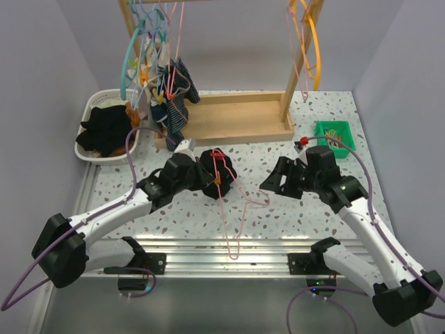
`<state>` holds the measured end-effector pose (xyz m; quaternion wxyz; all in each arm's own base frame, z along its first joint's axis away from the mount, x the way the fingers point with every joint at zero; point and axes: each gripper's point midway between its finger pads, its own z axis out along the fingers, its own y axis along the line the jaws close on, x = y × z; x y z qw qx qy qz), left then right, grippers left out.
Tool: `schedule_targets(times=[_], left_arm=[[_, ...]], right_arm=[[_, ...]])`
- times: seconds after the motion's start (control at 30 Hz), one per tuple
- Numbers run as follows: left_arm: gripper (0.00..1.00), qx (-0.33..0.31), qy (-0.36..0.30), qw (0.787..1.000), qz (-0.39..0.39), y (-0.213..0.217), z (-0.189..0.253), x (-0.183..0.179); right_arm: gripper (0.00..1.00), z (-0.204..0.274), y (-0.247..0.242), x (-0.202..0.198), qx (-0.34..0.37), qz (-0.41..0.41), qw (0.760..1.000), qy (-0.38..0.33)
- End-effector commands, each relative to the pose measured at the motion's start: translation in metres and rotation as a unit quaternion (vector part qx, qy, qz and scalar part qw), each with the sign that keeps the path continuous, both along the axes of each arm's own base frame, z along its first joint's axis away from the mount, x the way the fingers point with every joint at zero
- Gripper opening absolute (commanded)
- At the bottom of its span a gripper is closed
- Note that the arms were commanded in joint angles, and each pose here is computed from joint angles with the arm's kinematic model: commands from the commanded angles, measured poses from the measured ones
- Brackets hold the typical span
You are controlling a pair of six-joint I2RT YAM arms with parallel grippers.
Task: Remove the underwear clipped to the hanger
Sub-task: Remove the underwear from the hanger.
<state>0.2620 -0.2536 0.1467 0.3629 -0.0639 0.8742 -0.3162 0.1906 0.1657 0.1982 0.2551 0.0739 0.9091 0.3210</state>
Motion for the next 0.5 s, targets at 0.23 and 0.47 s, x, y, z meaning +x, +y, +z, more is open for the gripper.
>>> schedule_targets(times=[0.23, 0.47], left_arm=[[0.0, -0.101, -0.038, 0.994, -0.002, -0.016, 0.032, 0.003], [0.0, -0.137, -0.035, 0.99, -0.006, -0.027, 0.049, 0.004]], right_arm=[[0.64, 0.005, 0.066, 0.019, 0.109, 0.145, 0.982, -0.043], [0.58, -0.017, 0.102, 0.014, 0.108, 0.171, 0.979, -0.025]])
